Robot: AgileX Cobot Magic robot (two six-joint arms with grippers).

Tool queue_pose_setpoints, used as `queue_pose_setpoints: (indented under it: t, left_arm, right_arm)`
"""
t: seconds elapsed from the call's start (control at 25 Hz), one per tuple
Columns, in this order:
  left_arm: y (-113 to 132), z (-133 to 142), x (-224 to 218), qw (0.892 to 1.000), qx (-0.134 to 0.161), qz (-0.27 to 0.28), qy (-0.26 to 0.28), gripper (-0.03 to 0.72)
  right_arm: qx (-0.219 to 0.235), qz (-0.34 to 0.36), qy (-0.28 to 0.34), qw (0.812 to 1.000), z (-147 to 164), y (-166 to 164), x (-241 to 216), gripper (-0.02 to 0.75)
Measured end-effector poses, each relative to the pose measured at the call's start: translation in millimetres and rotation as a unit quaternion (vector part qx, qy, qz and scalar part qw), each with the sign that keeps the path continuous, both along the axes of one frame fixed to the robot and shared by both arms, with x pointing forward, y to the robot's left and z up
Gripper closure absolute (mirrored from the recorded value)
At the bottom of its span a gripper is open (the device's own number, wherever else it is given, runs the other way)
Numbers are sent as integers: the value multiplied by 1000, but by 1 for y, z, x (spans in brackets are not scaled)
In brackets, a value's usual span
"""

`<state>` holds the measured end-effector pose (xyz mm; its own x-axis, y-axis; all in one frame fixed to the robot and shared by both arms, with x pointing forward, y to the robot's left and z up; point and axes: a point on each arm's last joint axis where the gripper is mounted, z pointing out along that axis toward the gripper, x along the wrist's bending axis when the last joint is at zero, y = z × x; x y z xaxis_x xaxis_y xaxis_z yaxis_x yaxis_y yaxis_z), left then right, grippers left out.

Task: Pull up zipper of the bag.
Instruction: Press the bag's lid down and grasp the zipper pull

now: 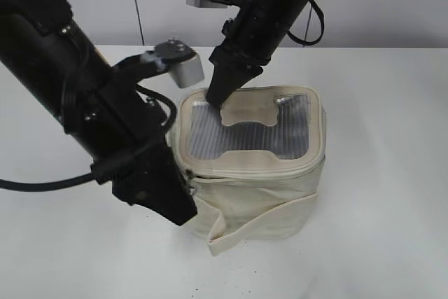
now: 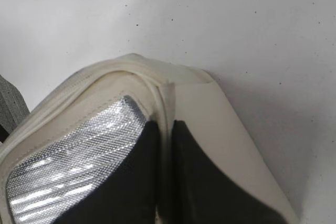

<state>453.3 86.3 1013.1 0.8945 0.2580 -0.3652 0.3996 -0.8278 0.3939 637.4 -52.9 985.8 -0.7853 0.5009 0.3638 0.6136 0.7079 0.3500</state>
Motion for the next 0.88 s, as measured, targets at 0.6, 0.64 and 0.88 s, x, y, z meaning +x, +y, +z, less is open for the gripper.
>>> queue_pose_setpoints:
  t: [0.6, 0.64, 0.88]
  left_arm:
    - [-64, -5, -35, 993, -59, -21, -96, 408]
    - [-66, -6, -35, 993, -64, -14, -94, 409]
    - [-74, -11, -35, 994, -79, 11, -76, 409]
  right_arm:
    - [1, 1, 0, 1000, 0, 0, 0, 696]
    - [2, 1, 1, 1000, 0, 0, 0, 696]
    - [2, 1, 1, 1000, 0, 0, 0, 696]
